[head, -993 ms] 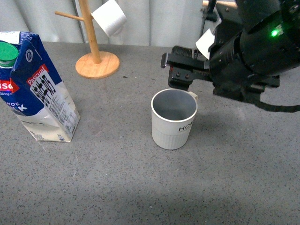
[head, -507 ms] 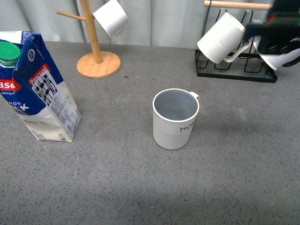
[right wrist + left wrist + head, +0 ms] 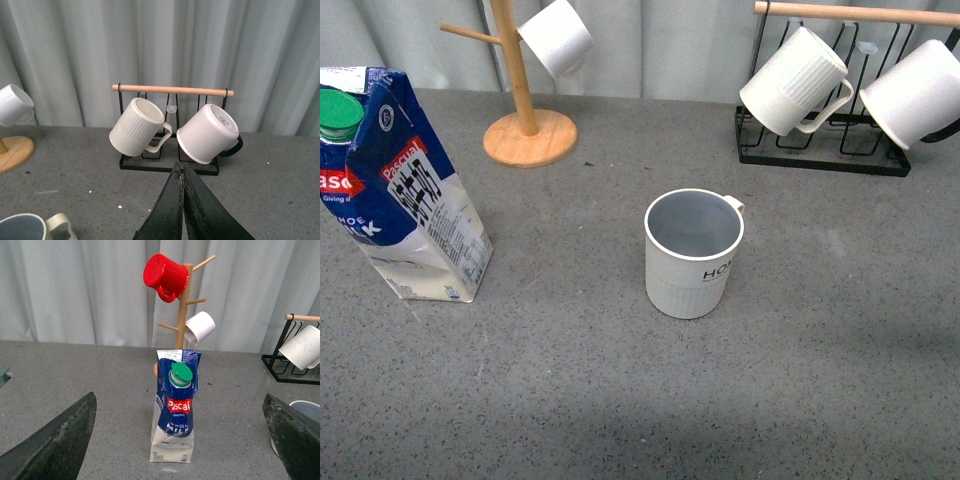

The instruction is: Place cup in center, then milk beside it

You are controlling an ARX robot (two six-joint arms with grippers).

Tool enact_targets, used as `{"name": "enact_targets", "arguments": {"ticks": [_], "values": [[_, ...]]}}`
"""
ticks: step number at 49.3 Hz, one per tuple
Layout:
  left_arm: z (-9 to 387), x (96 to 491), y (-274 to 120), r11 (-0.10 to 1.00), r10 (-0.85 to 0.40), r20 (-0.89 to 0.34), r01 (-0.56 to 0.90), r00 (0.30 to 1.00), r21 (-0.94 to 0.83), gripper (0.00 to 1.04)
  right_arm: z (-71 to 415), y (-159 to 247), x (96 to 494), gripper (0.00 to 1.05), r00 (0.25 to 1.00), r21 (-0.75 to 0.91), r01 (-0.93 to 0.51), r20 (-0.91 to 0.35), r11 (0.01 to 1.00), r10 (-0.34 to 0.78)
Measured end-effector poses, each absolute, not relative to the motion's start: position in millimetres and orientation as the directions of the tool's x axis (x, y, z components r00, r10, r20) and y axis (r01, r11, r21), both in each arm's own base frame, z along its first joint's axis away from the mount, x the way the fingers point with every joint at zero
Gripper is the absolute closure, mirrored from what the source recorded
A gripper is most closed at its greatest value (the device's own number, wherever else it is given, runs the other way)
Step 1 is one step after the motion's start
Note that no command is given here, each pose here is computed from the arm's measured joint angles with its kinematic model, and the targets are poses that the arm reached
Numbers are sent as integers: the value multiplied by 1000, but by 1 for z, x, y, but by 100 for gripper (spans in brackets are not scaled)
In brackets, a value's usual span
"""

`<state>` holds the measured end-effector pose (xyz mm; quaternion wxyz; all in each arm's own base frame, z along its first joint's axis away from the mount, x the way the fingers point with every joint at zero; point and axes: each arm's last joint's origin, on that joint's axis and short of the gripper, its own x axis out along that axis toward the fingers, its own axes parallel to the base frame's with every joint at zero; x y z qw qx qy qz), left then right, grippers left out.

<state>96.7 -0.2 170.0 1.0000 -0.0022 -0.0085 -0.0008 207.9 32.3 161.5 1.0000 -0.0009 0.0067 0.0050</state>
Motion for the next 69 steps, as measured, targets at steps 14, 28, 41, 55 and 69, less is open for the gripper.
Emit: {"name": "enact_targets", "arguments": {"ticks": [14,28,41,55,69], "values": [[170,97,0,1000,-2,17,2,1000,-4,7,161,18,181,104,1000,-2,-1,-19,1000,1],[170,97,0,1000,-2,17,2,1000,-4,7,162,3,157,104,1000,0,-10,-17,1000,10],[170,97,0,1000,-2,17,2,1000,-4,7,163,0,141,104,1000,1,-1,-11,1000,1],[170,97,0,1000,-2,17,2,1000,-4,7,167,0,129,104,1000,1,-1,0,1000,1],[170,97,0,1000,-2,17,2,1000,-4,7,168,0,120,104,1000,1,-1,7,1000,1]]}}
